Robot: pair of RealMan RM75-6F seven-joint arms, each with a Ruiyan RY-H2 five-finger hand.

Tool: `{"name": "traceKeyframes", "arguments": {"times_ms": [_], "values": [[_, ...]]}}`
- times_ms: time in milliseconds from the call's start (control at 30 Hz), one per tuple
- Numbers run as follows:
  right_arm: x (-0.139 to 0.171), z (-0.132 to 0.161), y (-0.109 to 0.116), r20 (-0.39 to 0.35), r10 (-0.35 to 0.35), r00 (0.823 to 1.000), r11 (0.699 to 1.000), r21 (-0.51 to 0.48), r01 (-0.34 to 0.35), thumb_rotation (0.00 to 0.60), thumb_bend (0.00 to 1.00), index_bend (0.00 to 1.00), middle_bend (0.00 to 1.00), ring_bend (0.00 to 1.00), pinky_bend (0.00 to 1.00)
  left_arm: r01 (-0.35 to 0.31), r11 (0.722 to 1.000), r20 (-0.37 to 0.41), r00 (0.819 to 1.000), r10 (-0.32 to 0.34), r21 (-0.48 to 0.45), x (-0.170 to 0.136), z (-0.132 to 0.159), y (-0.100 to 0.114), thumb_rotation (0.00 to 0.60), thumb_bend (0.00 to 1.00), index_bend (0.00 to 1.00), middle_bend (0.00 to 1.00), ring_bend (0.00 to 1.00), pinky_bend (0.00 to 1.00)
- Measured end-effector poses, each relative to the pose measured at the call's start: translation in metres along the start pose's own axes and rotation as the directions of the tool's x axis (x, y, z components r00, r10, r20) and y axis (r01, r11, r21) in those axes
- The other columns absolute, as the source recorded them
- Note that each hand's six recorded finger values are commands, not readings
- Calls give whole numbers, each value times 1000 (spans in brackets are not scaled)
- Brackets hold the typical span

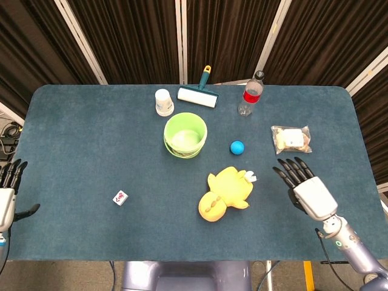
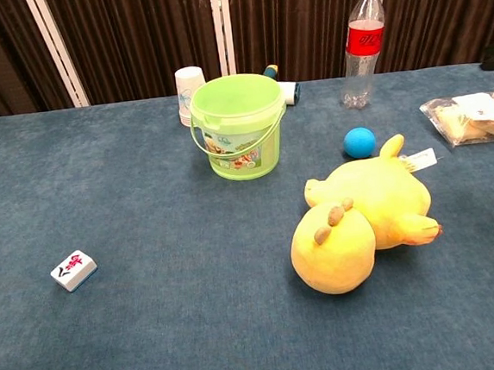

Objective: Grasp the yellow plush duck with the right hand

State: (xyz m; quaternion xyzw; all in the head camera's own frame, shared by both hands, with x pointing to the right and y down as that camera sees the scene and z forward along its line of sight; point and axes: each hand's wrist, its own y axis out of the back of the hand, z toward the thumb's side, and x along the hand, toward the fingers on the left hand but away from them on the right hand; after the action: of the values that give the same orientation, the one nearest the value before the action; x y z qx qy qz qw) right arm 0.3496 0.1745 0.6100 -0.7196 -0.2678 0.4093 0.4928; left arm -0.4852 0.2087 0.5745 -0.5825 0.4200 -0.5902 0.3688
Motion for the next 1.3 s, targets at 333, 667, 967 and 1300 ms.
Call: {"name": "traceKeyframes", "arguments": {"times_ms": [333, 667, 967, 1300], "values": [[-23, 33, -23, -123, 16, 992, 994, -102, -28, 600, 955, 0, 0, 0, 0, 3, 1000, -3, 1000, -3, 4, 1, -2, -3, 600, 103, 0, 0, 0, 0], [-48, 76, -36, -286, -14, 958, 986, -165, -35, 600, 947, 0, 0, 0, 0, 16, 1000, -4, 1000, -16, 17, 3, -2, -8, 600, 103, 0, 0, 0, 0], [-63, 104, -56, -367, 6, 930, 977, -194, -83, 600, 946, 0, 0, 0, 0, 28, 999, -24, 999, -27, 23, 7, -6, -12, 600, 103, 0, 0, 0, 0], [-78, 117, -84, -390, 49, 919, 980, -159, -120, 600, 934, 0, 0, 0, 0, 43, 999, -37, 998, -43, 22, 10, -10, -16, 600, 103, 0, 0, 0, 0]]}}
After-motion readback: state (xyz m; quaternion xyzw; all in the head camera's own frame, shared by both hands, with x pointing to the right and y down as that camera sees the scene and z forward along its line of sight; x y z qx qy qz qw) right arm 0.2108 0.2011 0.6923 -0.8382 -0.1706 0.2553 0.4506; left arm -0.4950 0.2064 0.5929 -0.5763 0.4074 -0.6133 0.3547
